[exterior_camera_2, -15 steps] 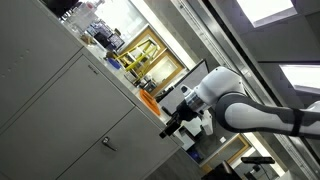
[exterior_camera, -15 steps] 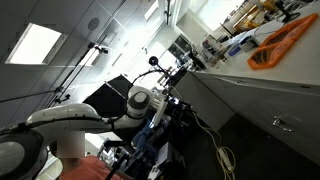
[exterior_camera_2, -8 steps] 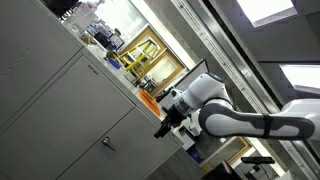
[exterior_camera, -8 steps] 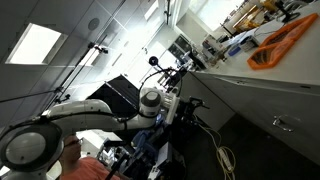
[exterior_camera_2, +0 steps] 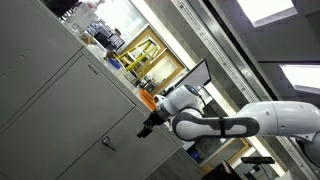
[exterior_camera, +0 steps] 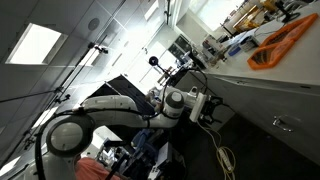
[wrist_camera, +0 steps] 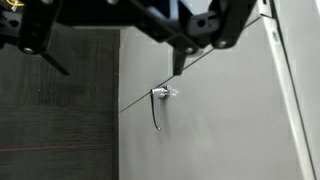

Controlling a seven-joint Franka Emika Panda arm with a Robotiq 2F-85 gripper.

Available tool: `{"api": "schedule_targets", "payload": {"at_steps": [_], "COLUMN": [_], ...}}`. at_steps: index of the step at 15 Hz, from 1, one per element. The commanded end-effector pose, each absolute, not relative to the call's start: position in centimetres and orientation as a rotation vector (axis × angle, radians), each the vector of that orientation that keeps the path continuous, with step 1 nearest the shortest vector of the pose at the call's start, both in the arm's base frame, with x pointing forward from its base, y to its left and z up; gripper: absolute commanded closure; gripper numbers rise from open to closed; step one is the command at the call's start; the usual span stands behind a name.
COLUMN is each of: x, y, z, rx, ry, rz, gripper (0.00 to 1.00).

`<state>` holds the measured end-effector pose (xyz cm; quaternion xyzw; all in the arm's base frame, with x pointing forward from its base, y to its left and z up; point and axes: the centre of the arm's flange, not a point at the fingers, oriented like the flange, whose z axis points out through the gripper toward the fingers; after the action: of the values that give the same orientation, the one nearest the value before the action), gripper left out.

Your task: Open the right cupboard door

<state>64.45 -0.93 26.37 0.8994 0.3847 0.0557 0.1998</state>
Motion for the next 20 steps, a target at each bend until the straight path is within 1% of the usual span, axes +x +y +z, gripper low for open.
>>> {"api": "schedule_targets", "payload": {"at_steps": [1,3,4,10,13,20], "x": [66.5,66.5,65.3,65.8,67.0,68.4], "y": [-2.1,-2.1,-2.0,-1.9,-2.7,-5.2], "z": [23.8,22.1,22.8,21.7,20.7,14.8], "rx": [2.521,2.528,2.528,2.533,2.528,2.487], "ry": [1.188,1.188,1.167,1.169,1.164,1.177], "rz": [0.220,0.199,0.185,0.178,0.236,0.402], "gripper": [0.00,0.00,0.00,0.00,0.00,0.00]}}
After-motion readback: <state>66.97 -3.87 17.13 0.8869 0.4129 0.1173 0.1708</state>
